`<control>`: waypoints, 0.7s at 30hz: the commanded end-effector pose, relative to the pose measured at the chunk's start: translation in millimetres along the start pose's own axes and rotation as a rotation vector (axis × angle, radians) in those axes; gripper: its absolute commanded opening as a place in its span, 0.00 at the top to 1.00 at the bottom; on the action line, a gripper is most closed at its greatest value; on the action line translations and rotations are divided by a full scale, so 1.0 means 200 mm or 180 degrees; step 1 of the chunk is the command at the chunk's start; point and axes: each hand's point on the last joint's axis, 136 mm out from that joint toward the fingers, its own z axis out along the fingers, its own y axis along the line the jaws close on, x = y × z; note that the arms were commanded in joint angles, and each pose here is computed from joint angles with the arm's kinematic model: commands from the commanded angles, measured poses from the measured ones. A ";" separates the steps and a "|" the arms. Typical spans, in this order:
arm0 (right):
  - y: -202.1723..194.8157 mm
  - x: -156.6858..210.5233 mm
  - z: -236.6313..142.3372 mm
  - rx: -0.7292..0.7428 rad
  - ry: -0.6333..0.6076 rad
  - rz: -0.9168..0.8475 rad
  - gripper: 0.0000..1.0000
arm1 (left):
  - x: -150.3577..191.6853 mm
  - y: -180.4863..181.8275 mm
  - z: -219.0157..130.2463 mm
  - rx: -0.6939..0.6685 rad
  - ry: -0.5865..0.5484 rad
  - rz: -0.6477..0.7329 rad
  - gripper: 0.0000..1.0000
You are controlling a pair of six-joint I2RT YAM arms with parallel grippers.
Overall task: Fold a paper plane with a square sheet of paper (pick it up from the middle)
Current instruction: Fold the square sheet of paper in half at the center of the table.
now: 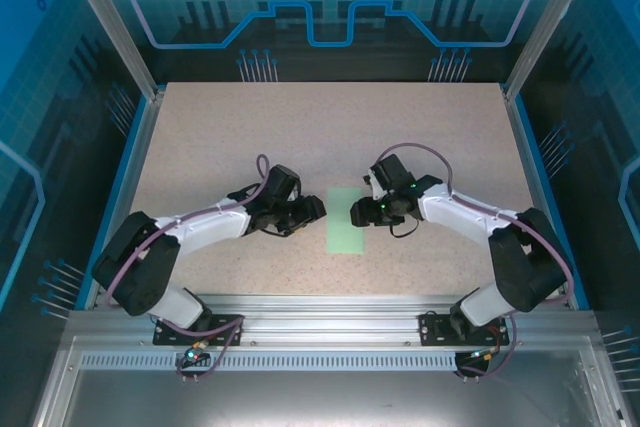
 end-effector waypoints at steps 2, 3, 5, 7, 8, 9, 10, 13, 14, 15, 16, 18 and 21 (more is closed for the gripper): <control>0.05 0.00 0.02 -0.0128 0.0033 -0.0002 0.40 | -0.04 0.00 -0.06 0.0056 -0.0185 0.0006 0.36; 0.05 0.00 0.02 -0.0152 0.0035 0.0013 0.40 | -0.05 0.00 -0.06 0.0051 -0.0194 0.0004 0.36; 0.06 -0.01 0.04 -0.0163 0.0102 0.0026 0.40 | -0.05 0.01 -0.07 0.0035 -0.0199 0.0006 0.36; 0.08 -0.02 0.07 -0.0219 0.0161 0.0029 0.41 | -0.05 0.01 -0.07 0.0030 -0.0204 -0.0006 0.36; 0.09 -0.03 0.08 -0.0251 0.0170 0.0039 0.41 | -0.05 0.02 -0.07 0.0023 -0.0196 -0.0007 0.36; 0.10 -0.03 0.10 -0.0265 0.0174 0.0051 0.41 | -0.05 0.02 -0.08 0.0021 -0.0196 -0.0001 0.36; 0.09 -0.03 0.11 -0.0228 0.0186 0.0078 0.40 | -0.05 0.03 -0.08 0.0005 -0.0192 -0.0003 0.36; 0.08 -0.03 0.15 -0.0181 0.0295 0.0122 0.39 | -0.04 0.04 -0.07 -0.0030 -0.0166 -0.0009 0.36; 0.08 -0.04 0.16 -0.0211 0.0307 0.0126 0.39 | -0.04 0.05 -0.07 -0.0034 -0.0157 -0.0014 0.36; 0.09 -0.03 0.17 -0.0238 0.0330 0.0135 0.39 | -0.04 0.05 -0.07 -0.0039 -0.0151 -0.0018 0.36; 0.09 -0.03 0.18 -0.0258 0.0346 0.0135 0.39 | -0.04 0.05 -0.07 -0.0040 -0.0147 -0.0016 0.36; 0.09 -0.03 0.20 -0.0257 0.0365 0.0150 0.39 | -0.04 0.05 -0.06 -0.0037 -0.0140 -0.0020 0.36; 0.08 -0.02 0.21 -0.0224 0.0396 0.0162 0.39 | -0.04 0.05 -0.06 -0.0041 -0.0132 -0.0017 0.36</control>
